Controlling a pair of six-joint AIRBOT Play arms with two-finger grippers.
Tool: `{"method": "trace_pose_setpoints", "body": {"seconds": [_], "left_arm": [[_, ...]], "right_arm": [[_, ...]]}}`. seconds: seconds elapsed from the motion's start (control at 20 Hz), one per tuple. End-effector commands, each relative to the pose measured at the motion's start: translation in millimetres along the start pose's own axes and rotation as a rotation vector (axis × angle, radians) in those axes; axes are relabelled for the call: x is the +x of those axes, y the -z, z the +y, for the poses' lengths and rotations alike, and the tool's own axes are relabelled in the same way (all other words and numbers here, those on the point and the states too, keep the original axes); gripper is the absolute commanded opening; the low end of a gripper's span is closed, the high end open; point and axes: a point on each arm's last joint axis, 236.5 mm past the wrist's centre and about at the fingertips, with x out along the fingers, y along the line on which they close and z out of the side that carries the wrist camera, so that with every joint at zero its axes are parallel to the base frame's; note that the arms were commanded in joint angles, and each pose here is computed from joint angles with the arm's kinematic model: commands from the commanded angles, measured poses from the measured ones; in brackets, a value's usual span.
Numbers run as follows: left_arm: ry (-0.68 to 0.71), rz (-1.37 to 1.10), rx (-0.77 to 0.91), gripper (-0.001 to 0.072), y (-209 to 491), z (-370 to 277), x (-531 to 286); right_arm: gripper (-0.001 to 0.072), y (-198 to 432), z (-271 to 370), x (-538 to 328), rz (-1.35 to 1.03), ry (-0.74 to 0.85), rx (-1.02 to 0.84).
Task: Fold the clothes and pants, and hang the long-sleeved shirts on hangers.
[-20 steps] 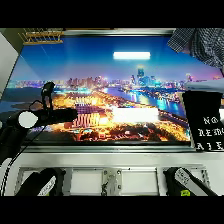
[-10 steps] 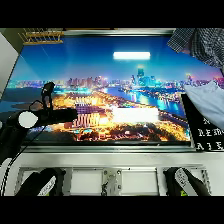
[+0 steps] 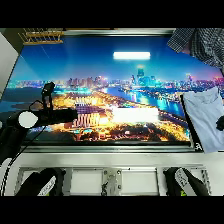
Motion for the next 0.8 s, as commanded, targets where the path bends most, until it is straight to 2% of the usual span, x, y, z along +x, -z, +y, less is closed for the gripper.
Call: {"method": "trace_pose_setpoints", "body": {"seconds": [0.0, 0.2, 0.35, 0.55, 0.75], "left_arm": [[0.001, 0.000, 0.001, 0.0006, 0, 0, 0], [0.001, -0.001, 0.000, 0.0006, 0, 0, 0], [0.001, -0.011, 0.000, 0.0005, -3, 0, 0], [0.001, -0.011, 0.000, 0.0005, -3, -1, 0], [0.001, -0.009, 0.000, 0.0005, -2, -1, 0]], "right_arm": [[0.0596, -21, 17, -16, -0.137, -0.082, 0.016], [0.0596, -48, 115, -114, -0.496, -0.489, -0.108], [0.0596, -6, 196, -160, -0.505, -0.759, -0.332], [0.0594, 55, 264, -167, -0.394, -0.881, -0.578], [0.0586, 89, 296, -156, -0.296, -0.912, -0.693]]}}
